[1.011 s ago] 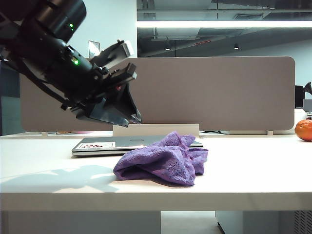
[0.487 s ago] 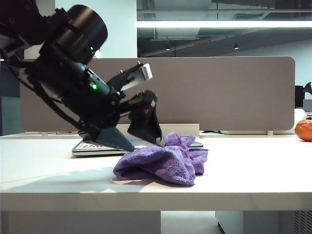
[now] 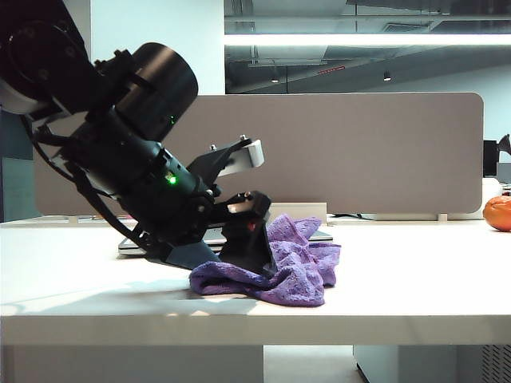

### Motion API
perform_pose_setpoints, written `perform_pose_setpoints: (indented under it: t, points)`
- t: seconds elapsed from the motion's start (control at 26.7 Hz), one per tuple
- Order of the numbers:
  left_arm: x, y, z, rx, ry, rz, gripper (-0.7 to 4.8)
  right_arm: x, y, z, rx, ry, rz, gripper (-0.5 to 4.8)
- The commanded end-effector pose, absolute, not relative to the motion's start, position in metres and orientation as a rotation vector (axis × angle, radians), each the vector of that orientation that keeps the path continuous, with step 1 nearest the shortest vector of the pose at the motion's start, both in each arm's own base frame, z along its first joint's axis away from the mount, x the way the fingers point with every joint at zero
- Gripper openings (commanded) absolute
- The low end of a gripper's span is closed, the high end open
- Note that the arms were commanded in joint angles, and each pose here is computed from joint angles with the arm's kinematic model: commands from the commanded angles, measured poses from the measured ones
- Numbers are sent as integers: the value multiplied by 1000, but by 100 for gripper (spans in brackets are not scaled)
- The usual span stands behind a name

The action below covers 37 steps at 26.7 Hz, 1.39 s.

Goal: Pick up the purple rag and put it over the laptop.

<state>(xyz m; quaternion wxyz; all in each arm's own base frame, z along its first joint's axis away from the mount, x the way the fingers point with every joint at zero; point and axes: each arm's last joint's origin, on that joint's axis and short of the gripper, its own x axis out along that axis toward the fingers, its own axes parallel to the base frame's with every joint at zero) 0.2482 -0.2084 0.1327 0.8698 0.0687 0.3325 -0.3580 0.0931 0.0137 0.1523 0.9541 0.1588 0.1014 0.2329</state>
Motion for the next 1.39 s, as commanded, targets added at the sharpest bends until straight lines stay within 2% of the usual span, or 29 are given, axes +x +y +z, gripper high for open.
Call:
perform_pose_setpoints:
  t: [0.04,0.11,0.15,0.22,0.37,0.67,0.82,1.01,1.39]
  points:
    - [246,-210,125,170,737,-730,289,93,14,153,319,193,473,22]
    - [246,-210,125,170,735,-730,137,93,14,153,319,193,473,22]
    - [246,-210,126,169,734,-730,91,94,14,153,319,193,473,22]
    - [246,-210,126,169,732,-730,41,93,14,153,319,193,473,22]
    - [246,-210,126,166,725,-731,-6,94,14,153,319,193,472,22]
    - [250,-213,152,116,566,-749,-6,93,14,153,319,193,473,22]
    - [256,-217,183,103,429,-740,-6,93,14,153,319,193,473,22]
    - [269,-227,214,134,341,-746,-6,93,14,153,319,193,474,22]
    - [298,-226,272,203,138,-548,-6,93,14,153,319,193,473,22]
